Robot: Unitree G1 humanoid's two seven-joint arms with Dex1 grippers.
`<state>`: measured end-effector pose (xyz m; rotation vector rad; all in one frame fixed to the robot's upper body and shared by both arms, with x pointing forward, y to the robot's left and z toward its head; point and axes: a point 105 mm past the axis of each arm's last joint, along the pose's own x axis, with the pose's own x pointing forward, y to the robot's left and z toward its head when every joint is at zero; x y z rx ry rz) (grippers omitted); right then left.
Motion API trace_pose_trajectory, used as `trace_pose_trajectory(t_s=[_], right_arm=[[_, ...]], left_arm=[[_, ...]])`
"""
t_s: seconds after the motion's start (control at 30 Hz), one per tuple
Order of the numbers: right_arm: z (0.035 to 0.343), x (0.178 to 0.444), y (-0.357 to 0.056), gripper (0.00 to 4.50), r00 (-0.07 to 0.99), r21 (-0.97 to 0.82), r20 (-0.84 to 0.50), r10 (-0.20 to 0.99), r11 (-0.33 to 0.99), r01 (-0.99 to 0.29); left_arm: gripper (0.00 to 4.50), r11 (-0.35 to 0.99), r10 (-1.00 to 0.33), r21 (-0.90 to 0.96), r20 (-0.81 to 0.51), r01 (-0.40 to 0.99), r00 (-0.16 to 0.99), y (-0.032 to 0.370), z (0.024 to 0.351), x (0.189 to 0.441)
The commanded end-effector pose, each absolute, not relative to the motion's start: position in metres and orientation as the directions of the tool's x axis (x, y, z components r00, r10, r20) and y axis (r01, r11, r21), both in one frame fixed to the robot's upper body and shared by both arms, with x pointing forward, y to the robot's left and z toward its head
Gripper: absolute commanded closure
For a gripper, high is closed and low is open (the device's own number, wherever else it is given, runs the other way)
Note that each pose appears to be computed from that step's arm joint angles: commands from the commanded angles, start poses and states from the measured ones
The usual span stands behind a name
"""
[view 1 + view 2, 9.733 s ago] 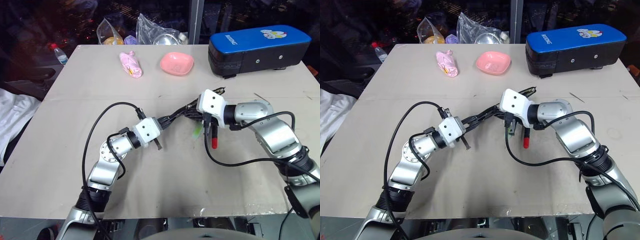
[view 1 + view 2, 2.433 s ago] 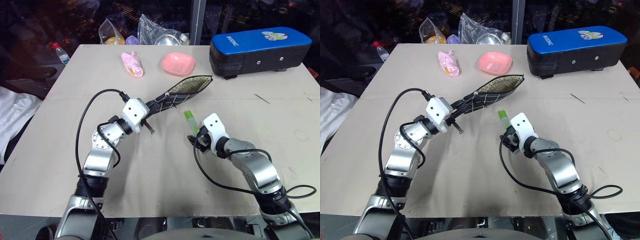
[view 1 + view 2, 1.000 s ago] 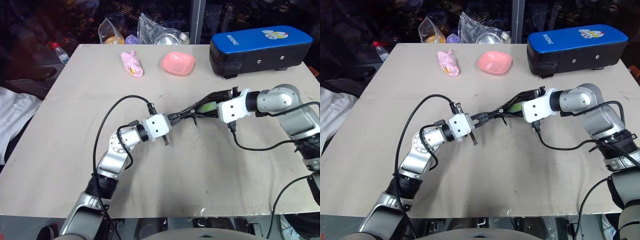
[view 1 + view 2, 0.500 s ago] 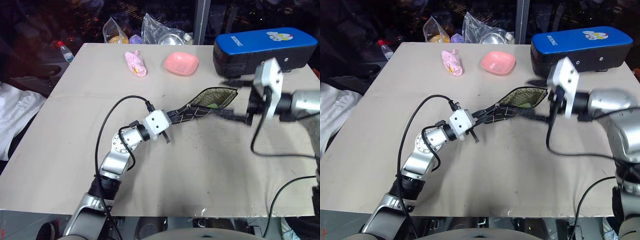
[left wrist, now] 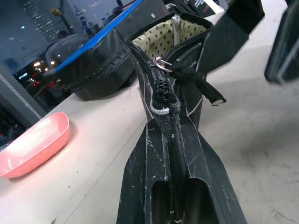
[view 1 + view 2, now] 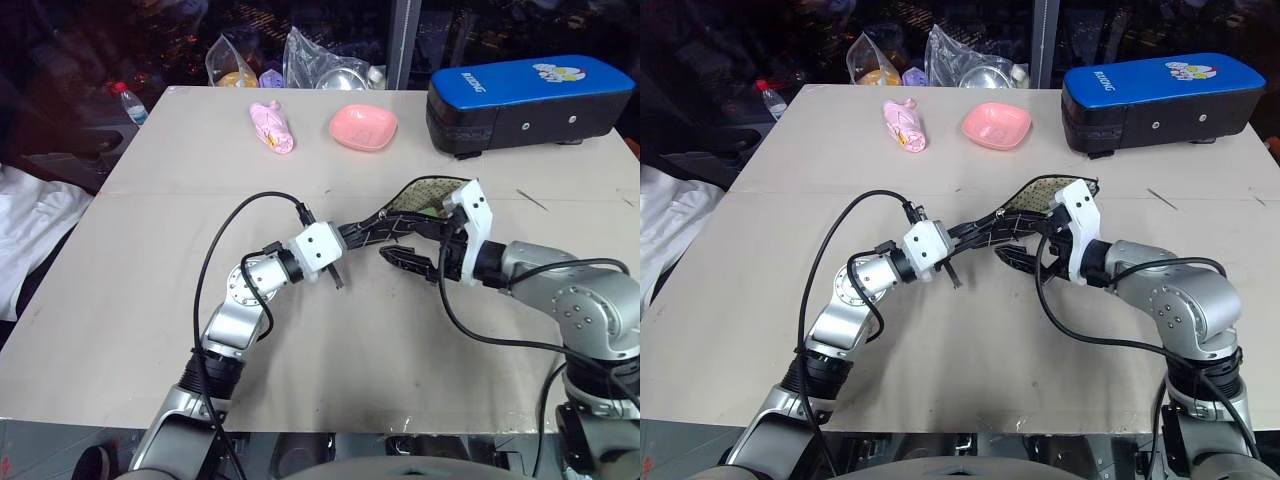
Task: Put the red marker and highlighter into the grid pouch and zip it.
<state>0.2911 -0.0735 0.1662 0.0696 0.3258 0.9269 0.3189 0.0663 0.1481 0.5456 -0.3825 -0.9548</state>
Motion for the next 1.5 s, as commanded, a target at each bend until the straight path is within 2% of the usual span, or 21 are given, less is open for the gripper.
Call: trace_pose_trajectory(t_s=[0.03,0.33,0.4,0.5,0.53,0.57,0.63,0.7,0.93,1.13,1.27,1.5], right_arm=[[0.178,0.29,-0.067,0.04,0.549,0.199,-0.211,0.809,0.586,-0.786],[0.181,0.293,-0.06,0.04,0.538,0.255,-0.214,0.815,0.578,-0.775],[0.181,0.294,-0.061,0.54,0.54,0.265,-0.219,0.813,0.582,-0.769],[0.181,0.296,-0.064,1.65,0.553,0.272,-0.227,0.802,0.597,-0.755],[0.18,0.296,-0.065,2.14,0.556,0.273,-0.229,0.799,0.601,-0.751],[0.181,0.296,-0.065,2.89,0.557,0.274,-0.231,0.798,0.603,-0.749],[0.181,0.296,-0.066,3.48,0.557,0.276,-0.235,0.797,0.604,-0.748],[0.181,0.295,-0.067,4.41,0.557,0.28,-0.234,0.797,0.604,-0.746],[0.181,0.296,-0.073,4.47,0.583,0.296,-0.237,0.777,0.629,-0.718],[0.179,0.304,-0.093,4.47,0.669,0.291,-0.236,0.704,0.708,-0.643],[0.174,0.315,-0.121,4.47,0.766,0.181,-0.265,0.586,0.81,-0.557],[0.184,0.343,-0.19,4.47,0.916,0.076,-0.228,0.331,0.944,-0.322]], left_arm=[[4.5,0.41,-0.879,0.657,0.099,0.633,0.467,0.056,0.162,0.311],[4.5,0.317,-0.912,0.719,0.052,0.618,0.406,0.049,0.157,0.303],[4.5,0.315,-0.913,0.721,0.051,0.618,0.406,0.049,0.156,0.303],[4.5,0.303,-0.914,0.728,0.04,0.614,0.403,0.05,0.154,0.302],[4.5,0.302,-0.914,0.729,0.039,0.614,0.403,0.05,0.153,0.302],[4.5,0.298,-0.915,0.731,0.036,0.613,0.402,0.05,0.152,0.302],[4.5,0.286,-0.916,0.739,0.025,0.61,0.4,0.051,0.15,0.301],[4.5,0.272,-0.918,0.749,0.013,0.605,0.397,0.052,0.147,0.3],[4.5,0.273,-0.912,0.755,0.006,0.595,0.411,0.056,0.144,0.303],[4.5,0.375,-0.864,0.731,0.052,0.571,0.501,0.069,0.149,0.316],[4.5,0.422,-0.835,0.721,0.074,0.55,0.545,0.077,0.151,0.323],[4.5,0.422,-0.83,0.733,0.075,0.533,0.553,0.082,0.151,0.325]])
